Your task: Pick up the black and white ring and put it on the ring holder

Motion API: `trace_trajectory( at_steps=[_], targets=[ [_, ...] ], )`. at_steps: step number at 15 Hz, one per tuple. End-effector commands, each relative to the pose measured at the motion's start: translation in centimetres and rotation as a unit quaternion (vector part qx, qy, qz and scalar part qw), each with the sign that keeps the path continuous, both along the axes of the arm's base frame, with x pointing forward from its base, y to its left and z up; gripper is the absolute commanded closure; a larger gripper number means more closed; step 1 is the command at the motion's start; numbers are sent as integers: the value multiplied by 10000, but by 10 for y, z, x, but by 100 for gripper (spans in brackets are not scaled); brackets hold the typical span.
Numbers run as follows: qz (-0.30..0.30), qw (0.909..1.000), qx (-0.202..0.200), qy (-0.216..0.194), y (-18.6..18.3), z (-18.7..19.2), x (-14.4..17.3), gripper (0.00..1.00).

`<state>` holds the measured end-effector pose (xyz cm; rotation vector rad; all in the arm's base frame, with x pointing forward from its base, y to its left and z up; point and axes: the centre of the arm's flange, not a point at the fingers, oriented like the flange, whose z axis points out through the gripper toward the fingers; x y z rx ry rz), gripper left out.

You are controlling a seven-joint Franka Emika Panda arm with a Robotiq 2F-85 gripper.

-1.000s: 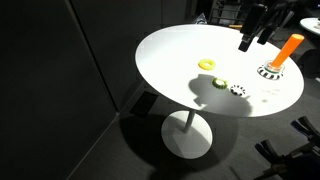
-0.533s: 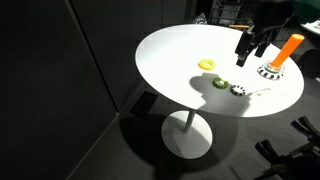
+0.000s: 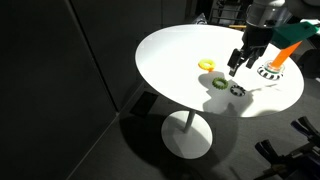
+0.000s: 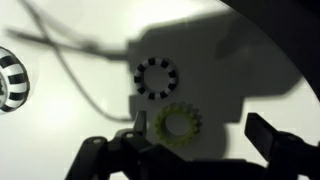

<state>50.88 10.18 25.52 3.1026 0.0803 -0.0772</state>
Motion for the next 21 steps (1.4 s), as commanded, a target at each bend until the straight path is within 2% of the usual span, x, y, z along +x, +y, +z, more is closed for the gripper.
trace_trajectory(
  at_steps=[1, 10, 21],
  targets=[
    [-1, 9999, 124, -87, -14, -25, 5, 0],
    [52, 9998, 167, -13, -35, -75, -3, 0],
    [256, 9991, 201, -281, -51, -98, -19, 0]
  ],
)
